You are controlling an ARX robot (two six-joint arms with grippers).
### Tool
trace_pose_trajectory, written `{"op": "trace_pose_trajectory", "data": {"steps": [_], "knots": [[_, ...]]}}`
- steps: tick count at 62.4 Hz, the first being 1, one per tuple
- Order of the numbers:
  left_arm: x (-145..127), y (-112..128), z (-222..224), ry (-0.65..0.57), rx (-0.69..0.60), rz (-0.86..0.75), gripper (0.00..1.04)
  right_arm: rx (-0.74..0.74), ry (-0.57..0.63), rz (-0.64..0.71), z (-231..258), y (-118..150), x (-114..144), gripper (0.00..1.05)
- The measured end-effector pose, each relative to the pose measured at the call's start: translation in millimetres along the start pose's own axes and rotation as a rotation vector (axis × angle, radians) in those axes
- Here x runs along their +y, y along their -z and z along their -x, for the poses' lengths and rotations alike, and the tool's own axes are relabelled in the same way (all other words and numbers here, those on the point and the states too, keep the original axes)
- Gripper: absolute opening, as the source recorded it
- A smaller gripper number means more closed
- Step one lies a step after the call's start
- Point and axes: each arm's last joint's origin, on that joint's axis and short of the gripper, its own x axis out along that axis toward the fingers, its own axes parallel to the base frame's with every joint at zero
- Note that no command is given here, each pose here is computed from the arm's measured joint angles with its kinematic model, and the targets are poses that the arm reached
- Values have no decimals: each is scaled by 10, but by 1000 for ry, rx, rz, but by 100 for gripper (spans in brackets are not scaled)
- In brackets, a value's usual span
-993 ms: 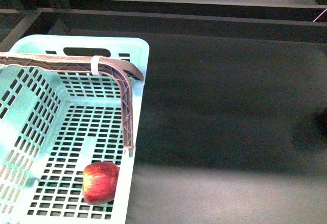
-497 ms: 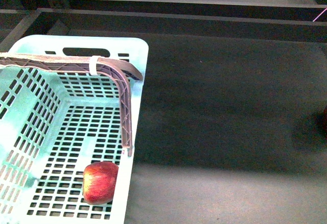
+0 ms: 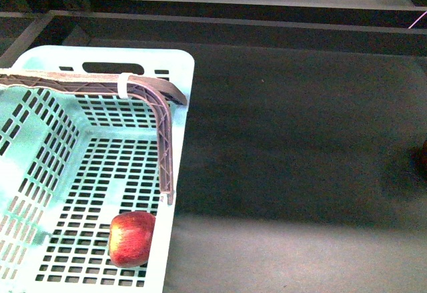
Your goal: Pick apple with right arm and hold basket with left
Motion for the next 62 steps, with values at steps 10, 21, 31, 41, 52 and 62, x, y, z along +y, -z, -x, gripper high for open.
{"op": "trace_pose_trajectory", "data": {"steps": [10, 21, 31, 41, 52, 62], "knots": [[0, -6, 52, 0, -2, 0, 3, 0, 0, 0, 0, 0, 0, 96], [0, -6, 99, 0, -2, 0, 3, 0, 0, 0, 0, 0, 0, 96], [0, -6, 130, 0, -4, 0, 3, 0, 0, 0, 0, 0, 0, 96], [0, 39, 213, 0, 31, 0, 3, 0, 0, 0, 0, 0, 0, 96], [0, 23, 263, 0, 2, 0, 3, 0, 0, 0, 0, 0, 0, 96], [0, 24, 263, 0, 2, 0, 3, 0, 0, 0, 0, 0, 0, 96]]}}
